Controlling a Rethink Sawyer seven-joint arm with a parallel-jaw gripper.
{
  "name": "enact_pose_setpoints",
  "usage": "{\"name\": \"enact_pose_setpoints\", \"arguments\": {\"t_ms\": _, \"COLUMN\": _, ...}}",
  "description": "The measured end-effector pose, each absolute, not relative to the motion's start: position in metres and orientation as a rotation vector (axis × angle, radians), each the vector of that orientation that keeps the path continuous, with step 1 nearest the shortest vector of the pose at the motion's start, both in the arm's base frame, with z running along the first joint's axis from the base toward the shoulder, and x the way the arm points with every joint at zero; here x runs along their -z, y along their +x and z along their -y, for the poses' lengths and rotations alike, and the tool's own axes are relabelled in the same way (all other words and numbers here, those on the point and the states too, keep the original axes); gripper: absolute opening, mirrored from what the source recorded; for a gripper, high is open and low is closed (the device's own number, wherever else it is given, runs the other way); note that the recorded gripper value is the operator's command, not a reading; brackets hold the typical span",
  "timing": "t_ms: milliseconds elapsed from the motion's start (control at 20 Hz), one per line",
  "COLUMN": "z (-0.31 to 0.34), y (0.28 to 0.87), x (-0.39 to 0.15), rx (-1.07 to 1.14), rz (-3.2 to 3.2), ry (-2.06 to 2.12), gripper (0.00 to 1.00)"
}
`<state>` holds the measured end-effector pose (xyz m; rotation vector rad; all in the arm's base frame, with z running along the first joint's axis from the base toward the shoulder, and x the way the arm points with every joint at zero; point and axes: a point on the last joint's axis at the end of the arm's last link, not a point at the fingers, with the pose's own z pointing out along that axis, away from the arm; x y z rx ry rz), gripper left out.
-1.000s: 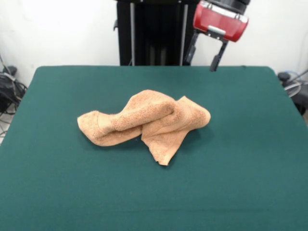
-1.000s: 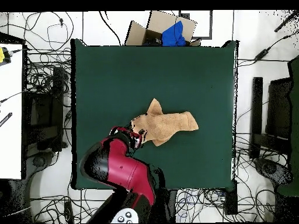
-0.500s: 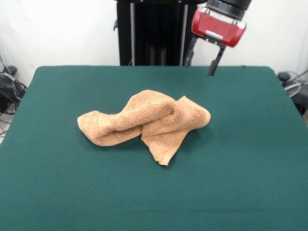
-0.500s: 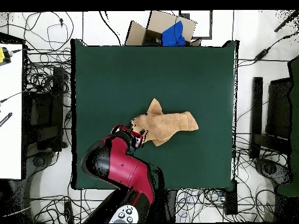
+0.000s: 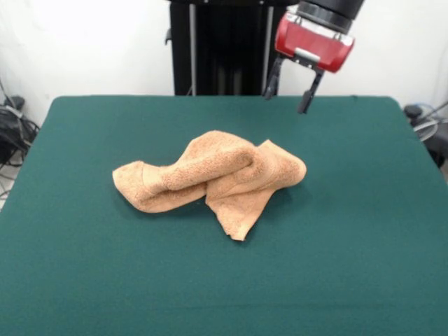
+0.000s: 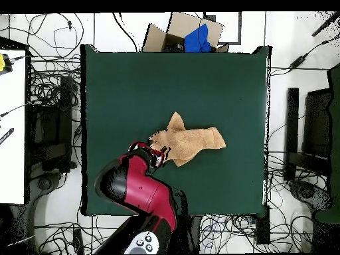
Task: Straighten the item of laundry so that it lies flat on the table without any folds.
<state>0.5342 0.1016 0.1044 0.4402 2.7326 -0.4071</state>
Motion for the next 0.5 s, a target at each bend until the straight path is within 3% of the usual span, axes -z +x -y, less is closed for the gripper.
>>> {"name": "enact_pose_setpoints", "arguments": {"t_ms": 500, "z": -0.093, "y": 0.533, "x": -0.092, "rx": 0.454, "rz": -2.715, "ry": 0.482, "gripper": 1.00}}
